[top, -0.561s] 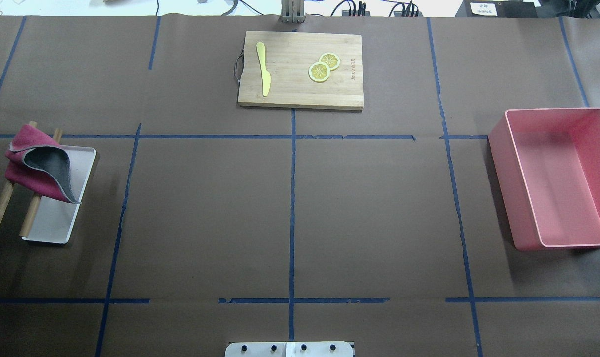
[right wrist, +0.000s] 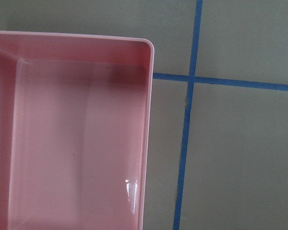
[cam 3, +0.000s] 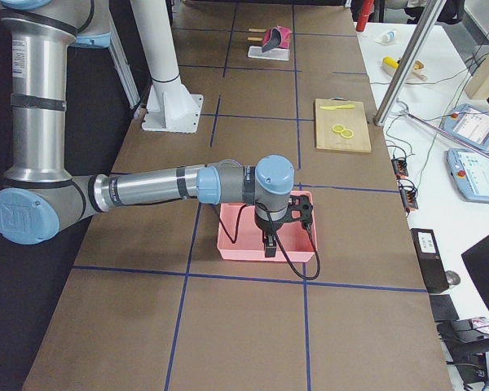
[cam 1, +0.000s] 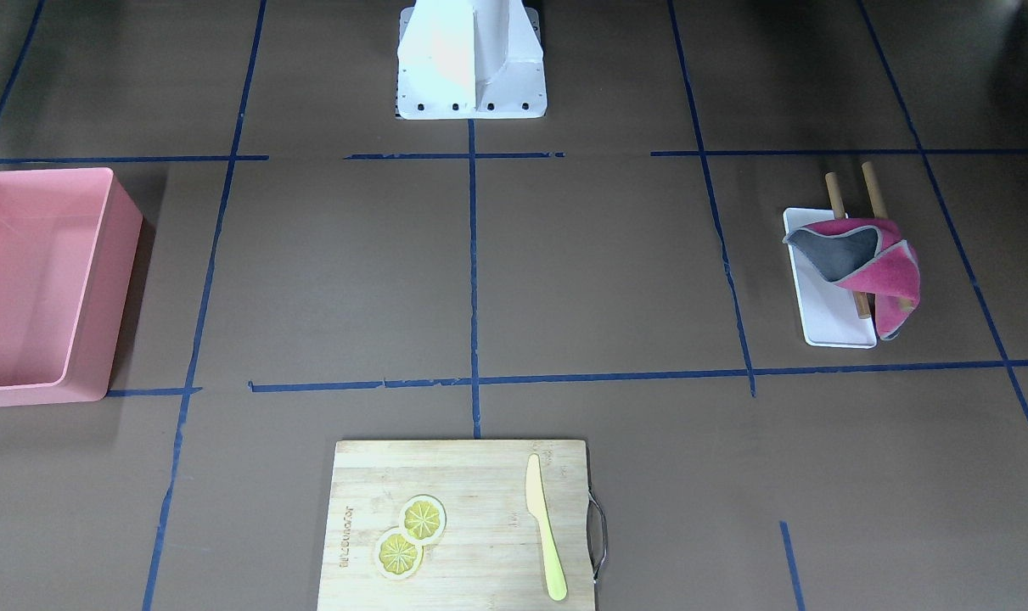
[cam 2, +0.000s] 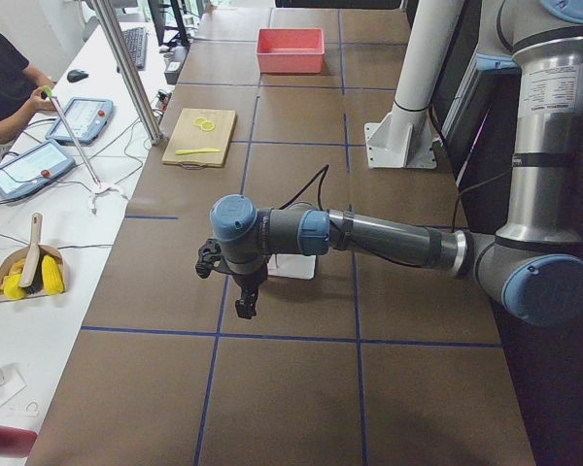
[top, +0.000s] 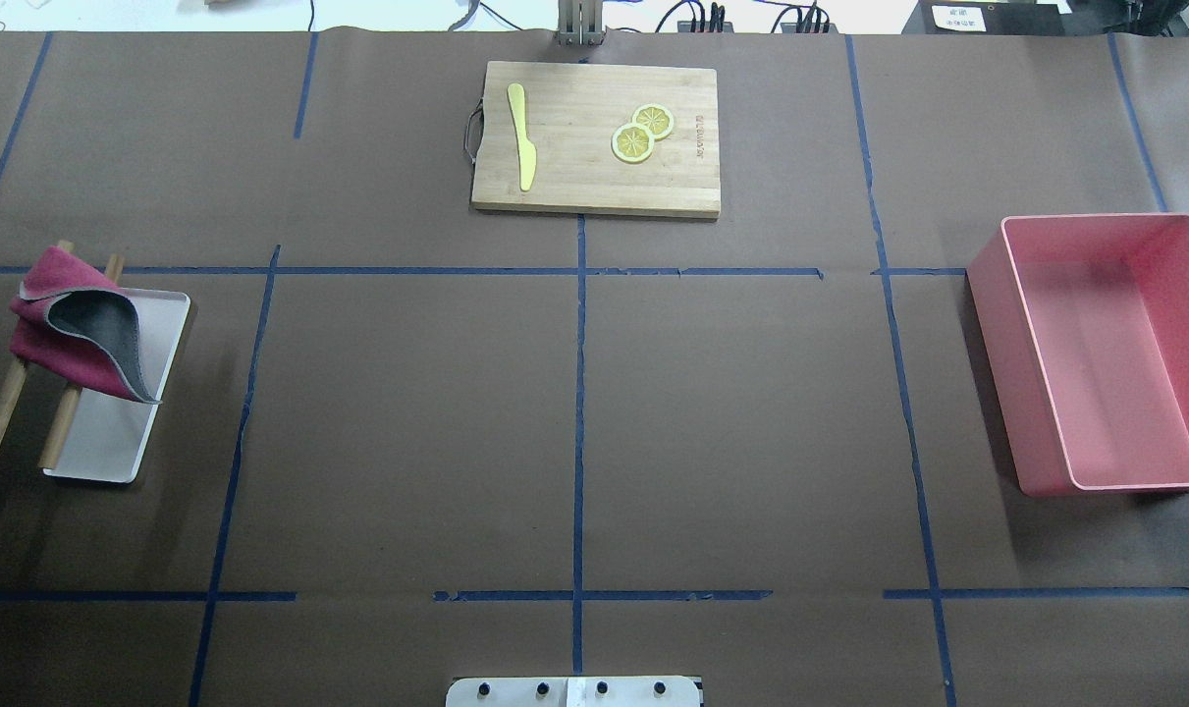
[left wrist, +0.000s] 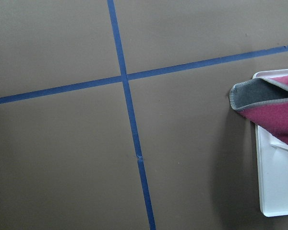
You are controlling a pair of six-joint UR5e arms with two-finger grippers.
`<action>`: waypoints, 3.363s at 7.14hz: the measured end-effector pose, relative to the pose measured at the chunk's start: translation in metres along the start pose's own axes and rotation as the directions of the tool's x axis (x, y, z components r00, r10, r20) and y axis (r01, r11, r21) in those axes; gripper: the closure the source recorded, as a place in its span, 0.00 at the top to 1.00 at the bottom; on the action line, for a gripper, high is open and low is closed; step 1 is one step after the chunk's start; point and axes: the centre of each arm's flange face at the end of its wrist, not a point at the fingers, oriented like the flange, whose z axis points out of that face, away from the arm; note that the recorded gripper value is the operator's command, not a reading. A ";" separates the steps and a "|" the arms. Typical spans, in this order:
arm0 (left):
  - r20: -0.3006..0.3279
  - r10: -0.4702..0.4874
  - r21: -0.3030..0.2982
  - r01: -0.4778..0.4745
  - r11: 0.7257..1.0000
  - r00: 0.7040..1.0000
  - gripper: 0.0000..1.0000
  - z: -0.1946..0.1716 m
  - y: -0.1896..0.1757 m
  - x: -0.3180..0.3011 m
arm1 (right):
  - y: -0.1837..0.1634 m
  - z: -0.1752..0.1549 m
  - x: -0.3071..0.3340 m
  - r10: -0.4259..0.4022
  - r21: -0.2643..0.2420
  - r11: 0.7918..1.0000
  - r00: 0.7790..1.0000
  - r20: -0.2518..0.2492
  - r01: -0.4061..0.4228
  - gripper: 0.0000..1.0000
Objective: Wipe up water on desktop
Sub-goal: 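Move the left gripper down to the pink cloth on the white tray, then grasp the pink cloth with the left gripper and lift it off the tray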
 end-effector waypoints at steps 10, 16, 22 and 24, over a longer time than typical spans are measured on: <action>-0.081 0.076 0.089 -0.068 0.994 0.994 1.00 -0.005 0.002 0.062 | 0.016 0.003 -0.003 0.009 -0.005 1.000 0.999 0.052 -0.009 1.00; 0.021 -0.037 0.029 0.036 0.999 0.999 1.00 0.063 -0.046 0.217 | 0.016 0.000 -0.014 0.003 0.001 1.000 0.989 0.146 -0.003 1.00; 0.115 0.009 0.038 -0.014 0.999 0.993 0.27 0.090 -0.059 0.240 | 0.017 0.001 -0.014 0.004 -0.002 1.000 0.989 0.150 -0.004 1.00; 0.117 0.007 0.040 -0.012 0.999 0.993 0.00 0.090 -0.062 0.242 | 0.017 0.001 -0.014 0.003 -0.001 1.000 0.989 0.150 -0.003 1.00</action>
